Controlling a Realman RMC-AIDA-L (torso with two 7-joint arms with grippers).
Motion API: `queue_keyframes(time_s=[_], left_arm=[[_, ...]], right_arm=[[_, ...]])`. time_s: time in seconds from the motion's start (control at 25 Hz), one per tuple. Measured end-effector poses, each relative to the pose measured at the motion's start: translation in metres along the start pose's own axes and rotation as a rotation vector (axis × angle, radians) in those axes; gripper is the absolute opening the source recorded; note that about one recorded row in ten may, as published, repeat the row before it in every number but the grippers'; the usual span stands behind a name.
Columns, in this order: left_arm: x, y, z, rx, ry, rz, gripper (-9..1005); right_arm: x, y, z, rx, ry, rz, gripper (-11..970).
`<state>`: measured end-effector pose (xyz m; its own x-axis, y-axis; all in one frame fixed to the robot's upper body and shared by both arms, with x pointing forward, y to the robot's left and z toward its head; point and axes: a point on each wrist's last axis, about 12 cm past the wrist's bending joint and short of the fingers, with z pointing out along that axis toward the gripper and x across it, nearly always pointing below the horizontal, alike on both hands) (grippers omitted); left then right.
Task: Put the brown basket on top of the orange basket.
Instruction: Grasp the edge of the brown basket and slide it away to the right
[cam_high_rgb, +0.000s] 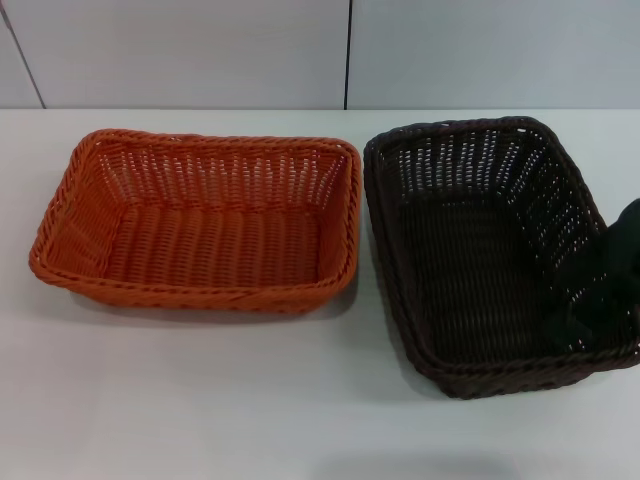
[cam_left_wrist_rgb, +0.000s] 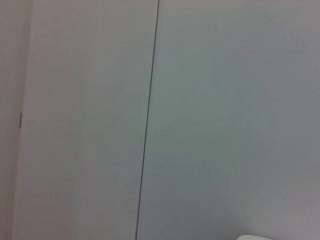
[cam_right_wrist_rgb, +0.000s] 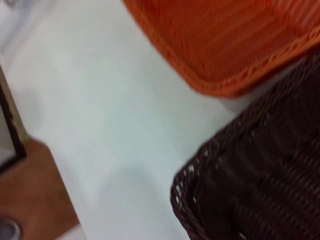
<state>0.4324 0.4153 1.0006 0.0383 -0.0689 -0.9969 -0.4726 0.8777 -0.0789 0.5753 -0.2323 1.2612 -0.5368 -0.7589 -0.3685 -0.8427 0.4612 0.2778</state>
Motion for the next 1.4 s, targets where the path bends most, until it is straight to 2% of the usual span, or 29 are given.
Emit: queue_keyframes(time_s=[0.32,0.72,0.88,1.4], left_arm=[[0.000,0.000,0.000,0.000,0.002,-0.004,791],[0.000,0.000,0.000,-0.001,0.001,-0.005,791],[0.000,0.000,0.001,0.000,0.001,-0.006,791],[-0.001,0.000,0.004,-0.013,0.003,-0.015,791]], right_arm=[[-0.015,0.005,0.031,0.029,0.080,-0.079,791],[-0.025,0.011,0.075,0.002,0.150,-0.103,791],[-0.025,0.014,0.084,-0.008,0.176,-0.110,791],[-0.021,0.001,0.099,0.028,0.212,-0.064,785]])
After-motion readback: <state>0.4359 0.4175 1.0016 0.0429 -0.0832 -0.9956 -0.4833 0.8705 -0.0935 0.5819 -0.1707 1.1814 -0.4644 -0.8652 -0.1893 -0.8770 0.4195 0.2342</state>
